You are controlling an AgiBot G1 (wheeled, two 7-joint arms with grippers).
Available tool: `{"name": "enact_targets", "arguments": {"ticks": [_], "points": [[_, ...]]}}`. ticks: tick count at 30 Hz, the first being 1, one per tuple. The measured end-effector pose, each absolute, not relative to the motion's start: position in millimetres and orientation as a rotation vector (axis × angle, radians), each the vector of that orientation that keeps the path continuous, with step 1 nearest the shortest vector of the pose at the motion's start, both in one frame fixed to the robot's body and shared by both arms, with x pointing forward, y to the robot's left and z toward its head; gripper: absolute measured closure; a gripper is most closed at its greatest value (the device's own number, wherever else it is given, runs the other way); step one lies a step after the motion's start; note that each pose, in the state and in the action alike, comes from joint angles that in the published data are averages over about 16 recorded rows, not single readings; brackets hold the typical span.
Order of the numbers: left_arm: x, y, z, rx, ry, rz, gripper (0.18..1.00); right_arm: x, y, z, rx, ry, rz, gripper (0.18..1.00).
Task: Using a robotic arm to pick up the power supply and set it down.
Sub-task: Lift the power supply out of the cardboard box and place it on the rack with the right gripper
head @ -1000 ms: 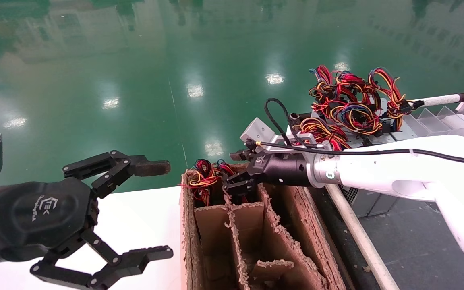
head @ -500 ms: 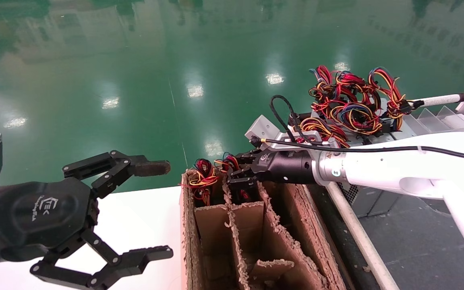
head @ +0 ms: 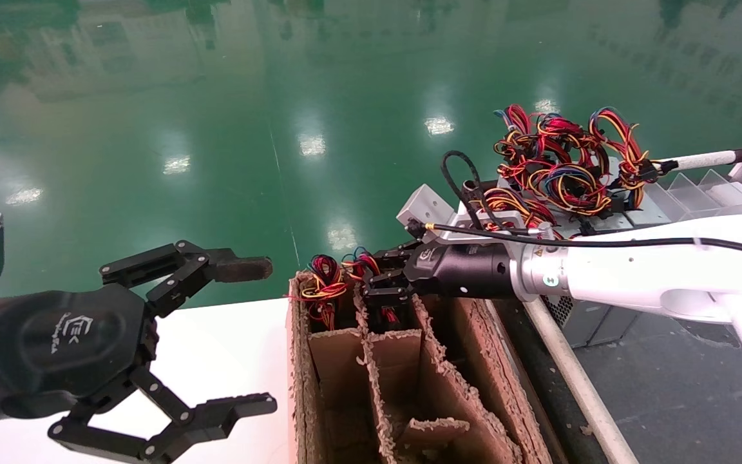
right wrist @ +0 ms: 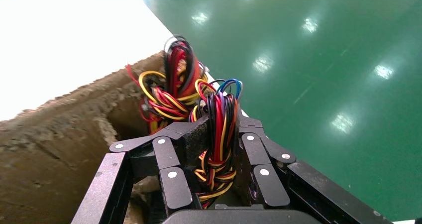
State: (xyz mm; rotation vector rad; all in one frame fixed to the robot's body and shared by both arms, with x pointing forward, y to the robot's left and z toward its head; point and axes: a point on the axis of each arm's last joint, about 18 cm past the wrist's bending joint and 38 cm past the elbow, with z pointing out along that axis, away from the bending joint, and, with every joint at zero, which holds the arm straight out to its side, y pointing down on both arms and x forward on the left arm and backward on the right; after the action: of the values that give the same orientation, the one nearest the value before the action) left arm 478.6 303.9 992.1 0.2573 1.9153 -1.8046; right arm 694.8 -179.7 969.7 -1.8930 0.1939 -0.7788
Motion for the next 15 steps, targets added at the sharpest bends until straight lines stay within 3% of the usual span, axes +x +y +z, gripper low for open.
{"name": "enact_targets", "arguments": {"ticks": [15], "points": [[479, 304, 992, 0.257, 1.915, -1.805, 0.183, 667, -207, 996, -1.793, 0.192, -0.688, 0.985]]}}
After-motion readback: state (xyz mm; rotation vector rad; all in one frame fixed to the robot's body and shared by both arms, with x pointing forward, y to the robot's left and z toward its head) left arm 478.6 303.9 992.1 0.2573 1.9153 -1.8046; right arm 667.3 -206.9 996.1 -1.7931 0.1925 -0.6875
